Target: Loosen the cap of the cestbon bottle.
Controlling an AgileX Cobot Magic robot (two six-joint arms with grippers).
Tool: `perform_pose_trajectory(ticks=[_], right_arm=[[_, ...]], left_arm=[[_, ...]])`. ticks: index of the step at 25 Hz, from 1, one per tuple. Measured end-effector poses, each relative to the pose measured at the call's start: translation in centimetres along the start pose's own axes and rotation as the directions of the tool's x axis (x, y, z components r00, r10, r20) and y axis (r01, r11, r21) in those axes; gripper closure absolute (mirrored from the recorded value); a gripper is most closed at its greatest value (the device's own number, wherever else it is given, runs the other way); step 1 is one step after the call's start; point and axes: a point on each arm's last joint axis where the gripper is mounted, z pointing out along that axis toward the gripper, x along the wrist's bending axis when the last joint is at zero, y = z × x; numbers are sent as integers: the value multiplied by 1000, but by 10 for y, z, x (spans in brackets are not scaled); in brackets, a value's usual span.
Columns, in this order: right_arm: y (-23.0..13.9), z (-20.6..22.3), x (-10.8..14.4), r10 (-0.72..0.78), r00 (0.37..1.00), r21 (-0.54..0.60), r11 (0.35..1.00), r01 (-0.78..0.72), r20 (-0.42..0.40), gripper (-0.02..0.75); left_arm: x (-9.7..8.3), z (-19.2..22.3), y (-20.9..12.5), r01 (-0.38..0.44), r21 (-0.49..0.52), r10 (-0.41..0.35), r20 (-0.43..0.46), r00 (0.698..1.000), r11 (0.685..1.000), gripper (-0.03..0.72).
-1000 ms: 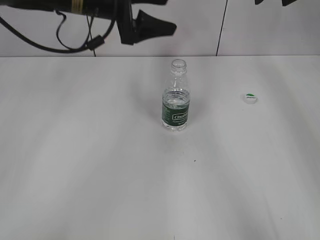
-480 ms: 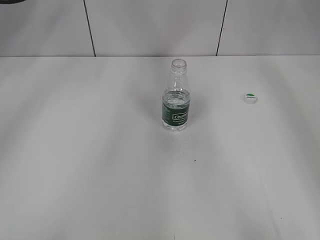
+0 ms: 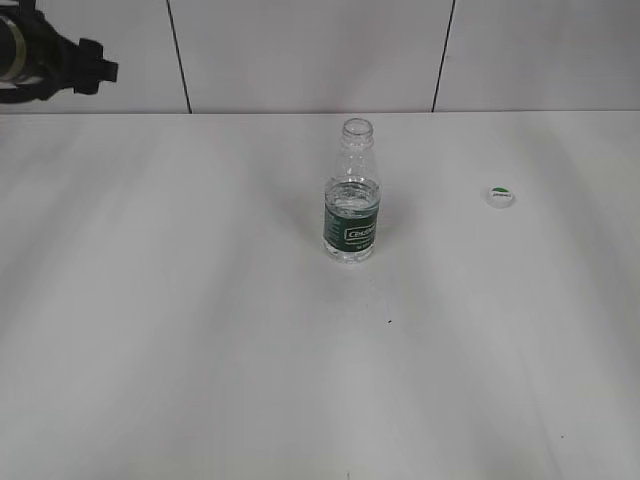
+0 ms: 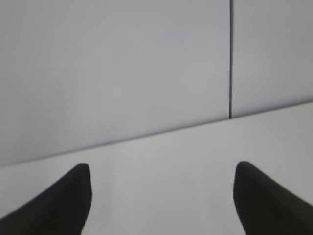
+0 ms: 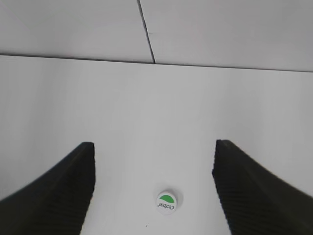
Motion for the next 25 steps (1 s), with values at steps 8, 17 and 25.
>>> perform_pose_trajectory(ticks=[8, 17, 25], right_arm=[[0, 0, 0, -1, 1000, 0, 1000, 1, -1, 167], [0, 0, 0, -2, 1000, 0, 1000, 2, -1, 167], [0, 0, 0, -30, 1000, 0, 1000, 30, -1, 167]], left_arm=[[-14, -1, -30, 243, 116, -251, 56, 966, 963, 158], [-11, -3, -33, 484, 146, -485, -35, 874, 863, 161], [-12, -10, -48, 279, 309, -242, -152, 958, 909, 161]])
